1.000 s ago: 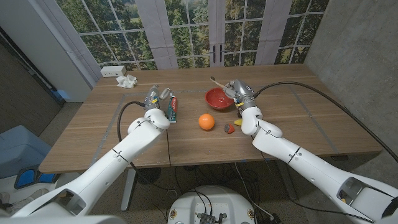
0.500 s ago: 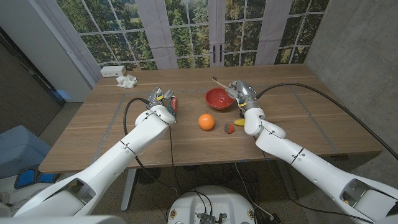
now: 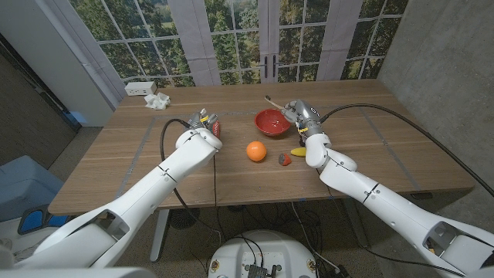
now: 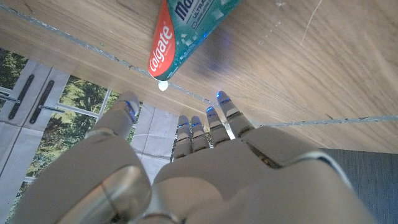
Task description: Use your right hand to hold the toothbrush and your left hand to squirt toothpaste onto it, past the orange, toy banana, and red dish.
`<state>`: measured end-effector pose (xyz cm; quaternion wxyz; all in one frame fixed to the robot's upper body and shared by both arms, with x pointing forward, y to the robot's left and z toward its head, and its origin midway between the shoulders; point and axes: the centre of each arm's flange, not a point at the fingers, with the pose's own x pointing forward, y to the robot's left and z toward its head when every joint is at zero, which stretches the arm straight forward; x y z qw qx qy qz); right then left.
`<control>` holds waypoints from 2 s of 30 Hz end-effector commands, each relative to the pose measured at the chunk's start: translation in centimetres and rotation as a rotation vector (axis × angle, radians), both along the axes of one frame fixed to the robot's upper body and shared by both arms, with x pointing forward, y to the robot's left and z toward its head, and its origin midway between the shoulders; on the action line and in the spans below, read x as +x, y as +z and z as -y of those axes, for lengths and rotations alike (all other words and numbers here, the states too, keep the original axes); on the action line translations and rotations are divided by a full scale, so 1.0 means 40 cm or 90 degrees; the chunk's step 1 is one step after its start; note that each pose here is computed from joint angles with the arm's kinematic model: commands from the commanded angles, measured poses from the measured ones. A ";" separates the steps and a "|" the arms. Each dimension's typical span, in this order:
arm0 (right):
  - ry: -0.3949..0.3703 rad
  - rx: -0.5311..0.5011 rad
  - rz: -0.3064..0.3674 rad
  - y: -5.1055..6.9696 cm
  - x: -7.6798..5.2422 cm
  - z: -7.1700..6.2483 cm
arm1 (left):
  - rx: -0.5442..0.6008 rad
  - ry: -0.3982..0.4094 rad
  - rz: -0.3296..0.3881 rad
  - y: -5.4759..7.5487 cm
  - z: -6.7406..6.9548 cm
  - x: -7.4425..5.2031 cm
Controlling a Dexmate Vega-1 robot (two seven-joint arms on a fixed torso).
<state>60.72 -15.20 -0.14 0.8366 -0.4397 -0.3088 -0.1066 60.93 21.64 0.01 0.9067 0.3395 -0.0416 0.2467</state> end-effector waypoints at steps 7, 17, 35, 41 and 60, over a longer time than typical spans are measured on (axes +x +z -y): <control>0.009 0.002 -0.001 0.003 0.008 0.010 | -0.005 0.003 -0.063 0.005 0.030 0.034; 0.015 0.002 0.000 0.002 0.010 0.015 | -0.009 0.019 -0.107 0.011 0.044 0.041; 0.028 0.015 -0.003 -0.004 0.023 0.032 | 0.011 0.032 -0.209 0.057 0.069 0.068; 0.031 0.021 -0.003 -0.004 0.028 0.039 | 0.033 0.024 -0.246 0.073 0.077 0.085; 0.047 0.021 -0.004 0.010 0.046 0.052 | 0.033 0.046 -0.273 0.089 0.088 0.101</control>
